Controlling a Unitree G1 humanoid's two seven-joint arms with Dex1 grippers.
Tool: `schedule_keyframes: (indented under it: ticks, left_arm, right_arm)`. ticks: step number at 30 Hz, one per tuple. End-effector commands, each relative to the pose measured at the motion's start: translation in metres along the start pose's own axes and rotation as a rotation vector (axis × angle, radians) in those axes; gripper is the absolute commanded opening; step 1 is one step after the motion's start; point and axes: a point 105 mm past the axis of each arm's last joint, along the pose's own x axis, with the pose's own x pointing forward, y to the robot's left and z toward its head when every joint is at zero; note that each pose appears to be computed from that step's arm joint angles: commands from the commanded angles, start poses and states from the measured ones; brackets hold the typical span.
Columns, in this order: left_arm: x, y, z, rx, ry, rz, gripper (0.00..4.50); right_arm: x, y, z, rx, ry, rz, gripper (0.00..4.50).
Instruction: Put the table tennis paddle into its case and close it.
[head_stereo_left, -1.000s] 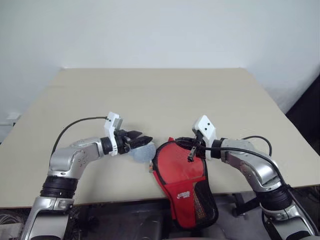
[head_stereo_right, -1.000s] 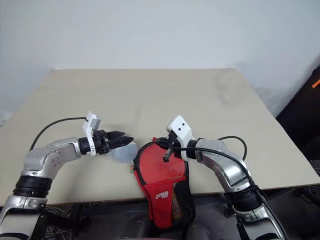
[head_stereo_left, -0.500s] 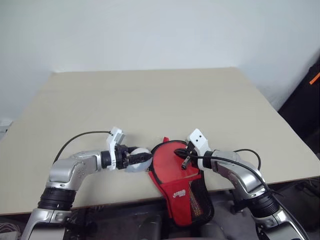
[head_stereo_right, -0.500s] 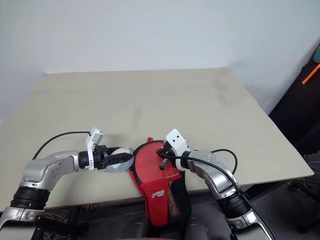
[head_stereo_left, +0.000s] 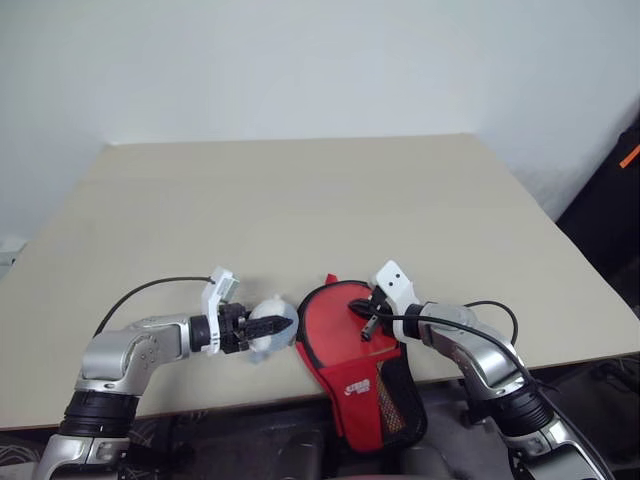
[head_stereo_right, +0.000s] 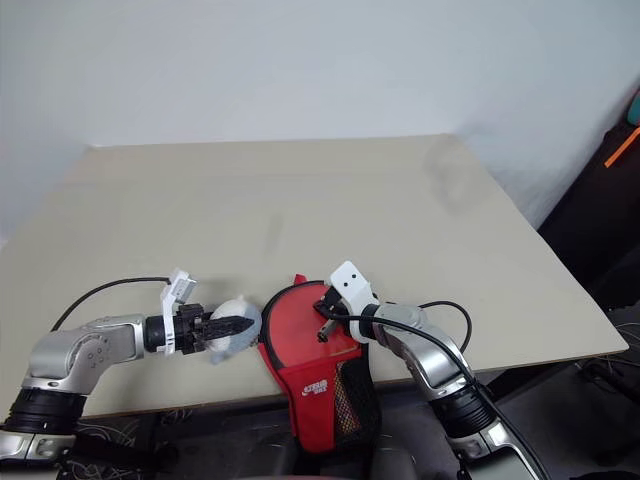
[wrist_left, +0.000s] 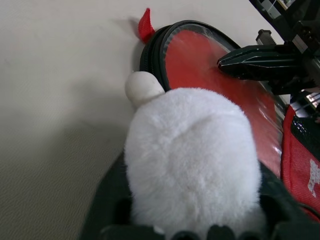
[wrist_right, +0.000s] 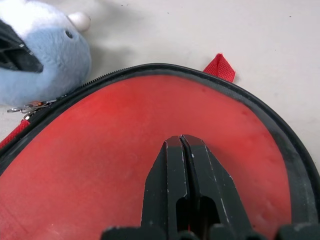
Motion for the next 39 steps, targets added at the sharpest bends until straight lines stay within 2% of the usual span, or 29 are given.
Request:
schedule_keyframes:
  ticks: [1,4,16,21,30,39]
  left_arm:
    - [-0.006,0.003,0.005,-0.004,-0.018,0.025,0.96]
    - [-0.007,0.004,0.009,0.004,-0.030,0.023,0.67]
    - [-0.015,0.016,0.069,0.090,-0.159,0.071,0.65]
    - [-0.006,0.016,0.081,0.127,-0.160,0.056,0.65]
    - [0.016,0.004,0.085,0.165,-0.124,-0.013,0.65]
    - [0.025,0.007,0.067,0.238,0.000,-0.003,0.65]
  right_arm:
    - [0.000,0.003,0.009,-0.033,-0.032,0.014,0.00]
    - [0.001,0.006,0.009,-0.040,-0.031,0.027,0.00]
    - [0.008,0.010,0.002,-0.054,-0.017,0.044,0.00]
    - [0.009,0.010,0.003,-0.071,-0.014,0.042,0.00]
    - [0.010,0.013,-0.001,-0.078,-0.002,0.042,0.00]
    - [0.012,0.018,-0.002,-0.084,0.001,0.053,0.00]
